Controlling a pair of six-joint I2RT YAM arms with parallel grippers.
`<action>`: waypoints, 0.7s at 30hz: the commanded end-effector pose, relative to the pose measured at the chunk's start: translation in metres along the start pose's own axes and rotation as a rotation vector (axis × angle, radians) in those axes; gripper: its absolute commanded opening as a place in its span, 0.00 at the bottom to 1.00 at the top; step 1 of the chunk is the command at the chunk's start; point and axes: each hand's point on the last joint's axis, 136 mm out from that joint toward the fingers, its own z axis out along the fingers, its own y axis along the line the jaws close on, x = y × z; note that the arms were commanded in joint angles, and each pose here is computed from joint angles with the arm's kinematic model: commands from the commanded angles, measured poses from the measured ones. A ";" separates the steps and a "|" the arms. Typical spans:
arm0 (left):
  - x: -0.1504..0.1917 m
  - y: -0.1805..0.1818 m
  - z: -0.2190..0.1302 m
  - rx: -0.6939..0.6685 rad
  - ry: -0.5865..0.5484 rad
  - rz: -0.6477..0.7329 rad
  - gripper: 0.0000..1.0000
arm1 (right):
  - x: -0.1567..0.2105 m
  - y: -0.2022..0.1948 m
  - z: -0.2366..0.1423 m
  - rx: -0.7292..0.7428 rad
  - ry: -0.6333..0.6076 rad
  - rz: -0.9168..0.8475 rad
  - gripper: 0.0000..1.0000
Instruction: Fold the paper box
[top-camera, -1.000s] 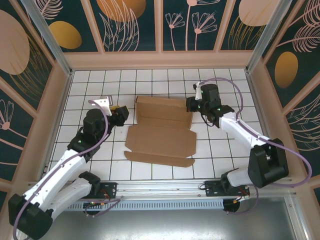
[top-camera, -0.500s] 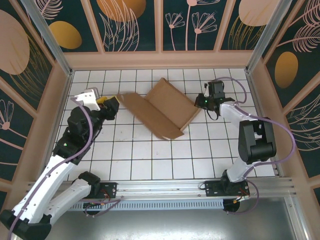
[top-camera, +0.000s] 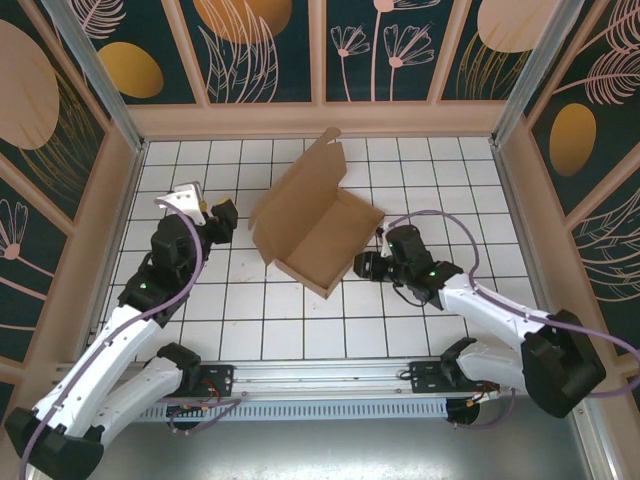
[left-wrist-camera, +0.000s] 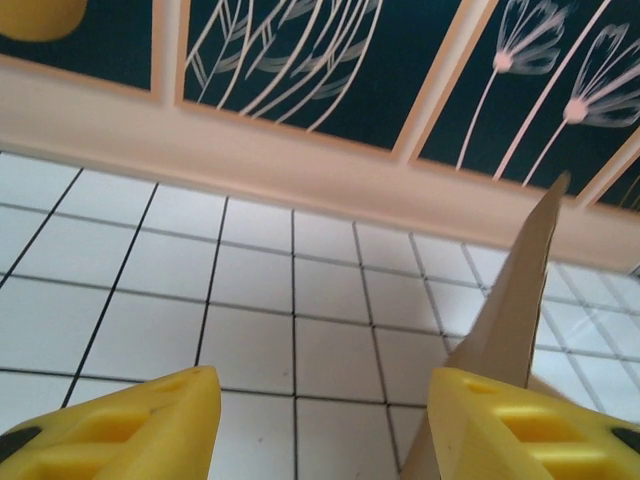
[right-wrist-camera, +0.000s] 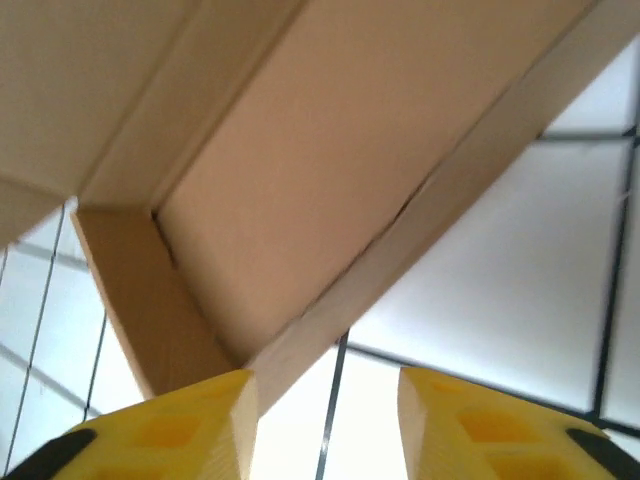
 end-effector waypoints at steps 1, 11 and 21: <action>0.005 0.007 0.009 -0.041 -0.016 0.084 0.58 | -0.060 -0.015 -0.009 0.170 -0.175 -0.116 0.50; 0.025 0.013 0.013 -0.038 0.004 0.103 0.59 | -0.157 -0.066 0.082 0.454 -0.077 -0.586 0.67; 0.024 0.008 0.014 -0.013 -0.002 0.100 0.59 | -0.150 -0.091 0.139 0.382 0.097 -0.561 0.51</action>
